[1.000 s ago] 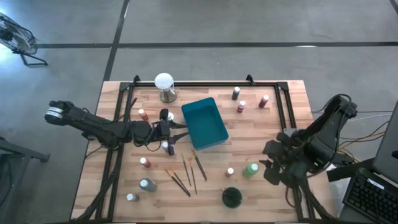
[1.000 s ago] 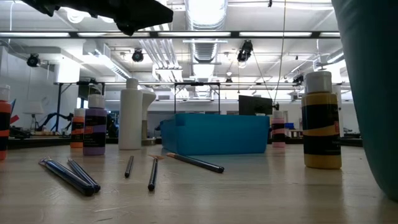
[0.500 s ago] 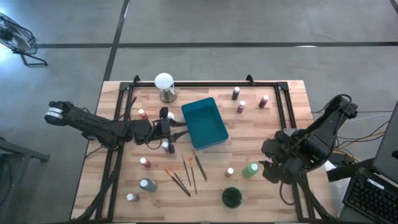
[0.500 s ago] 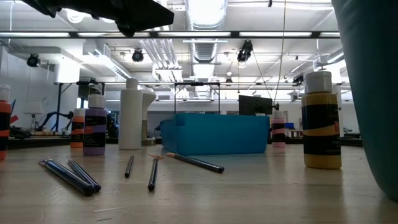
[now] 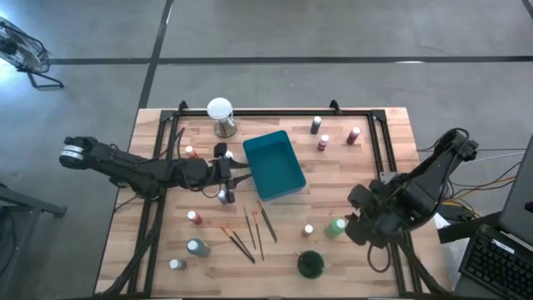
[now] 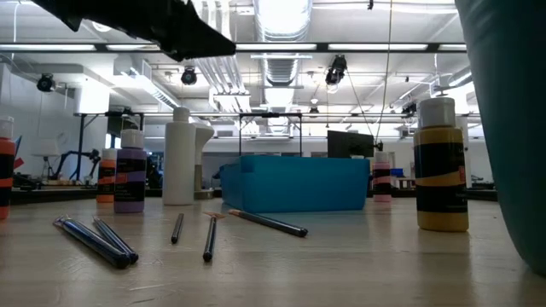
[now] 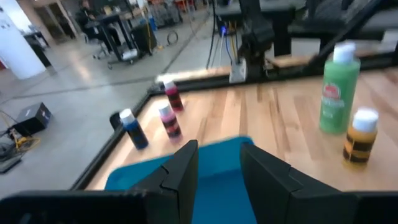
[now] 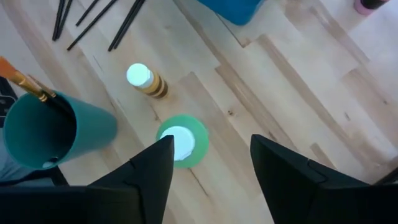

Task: Pick & Place Paint Supplies
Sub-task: Put the green paint bottle into the blue bin

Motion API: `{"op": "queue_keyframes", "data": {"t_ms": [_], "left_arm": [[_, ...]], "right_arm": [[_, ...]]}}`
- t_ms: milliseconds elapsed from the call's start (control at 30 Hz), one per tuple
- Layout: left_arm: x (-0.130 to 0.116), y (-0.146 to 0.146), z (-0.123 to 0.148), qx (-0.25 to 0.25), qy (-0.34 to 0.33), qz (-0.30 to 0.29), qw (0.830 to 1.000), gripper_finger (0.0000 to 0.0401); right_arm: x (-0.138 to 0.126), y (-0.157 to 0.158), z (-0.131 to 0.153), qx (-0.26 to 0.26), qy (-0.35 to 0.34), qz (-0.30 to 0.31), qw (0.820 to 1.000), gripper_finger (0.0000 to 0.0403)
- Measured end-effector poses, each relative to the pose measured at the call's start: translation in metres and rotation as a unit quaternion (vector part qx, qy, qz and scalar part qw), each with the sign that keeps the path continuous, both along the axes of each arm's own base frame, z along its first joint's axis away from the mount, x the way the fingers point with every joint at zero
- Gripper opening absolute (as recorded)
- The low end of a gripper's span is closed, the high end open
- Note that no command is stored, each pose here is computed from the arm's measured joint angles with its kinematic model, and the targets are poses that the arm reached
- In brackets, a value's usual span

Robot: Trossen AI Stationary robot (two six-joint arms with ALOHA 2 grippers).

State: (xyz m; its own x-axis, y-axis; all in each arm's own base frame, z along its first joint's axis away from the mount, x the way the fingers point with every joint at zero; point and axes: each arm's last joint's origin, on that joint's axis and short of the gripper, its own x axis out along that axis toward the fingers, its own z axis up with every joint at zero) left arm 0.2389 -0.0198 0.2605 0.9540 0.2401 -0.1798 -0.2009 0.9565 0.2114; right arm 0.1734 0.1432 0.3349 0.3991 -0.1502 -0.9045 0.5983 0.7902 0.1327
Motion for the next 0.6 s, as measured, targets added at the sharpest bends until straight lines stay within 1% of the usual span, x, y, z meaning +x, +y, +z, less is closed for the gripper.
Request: {"op": "queue_keyframes", "data": {"t_ms": [100,200,433,600], "left_arm": [[0.0,-0.001,-0.001,-0.001,0.032,-0.013,0.999,0.0126],[0.0,-0.001,0.002,-0.007,0.044,-0.015,0.999,0.0126],[-0.003,0.0,0.01,-0.014,0.028,-0.015,0.999,0.0126],[-0.005,0.0,0.01,-0.021,0.027,-0.015,0.999,0.0126]], "right_arm": [[0.003,0.002,-0.003,-0.001,0.004,-0.009,1.0,0.0206],[0.007,0.004,-0.006,-0.002,0.008,-0.012,1.0,0.021],[0.018,0.008,-0.017,0.022,0.054,-0.013,0.998,0.0216],[0.024,0.006,-0.018,0.044,0.061,-0.022,0.997,0.0209]]}}
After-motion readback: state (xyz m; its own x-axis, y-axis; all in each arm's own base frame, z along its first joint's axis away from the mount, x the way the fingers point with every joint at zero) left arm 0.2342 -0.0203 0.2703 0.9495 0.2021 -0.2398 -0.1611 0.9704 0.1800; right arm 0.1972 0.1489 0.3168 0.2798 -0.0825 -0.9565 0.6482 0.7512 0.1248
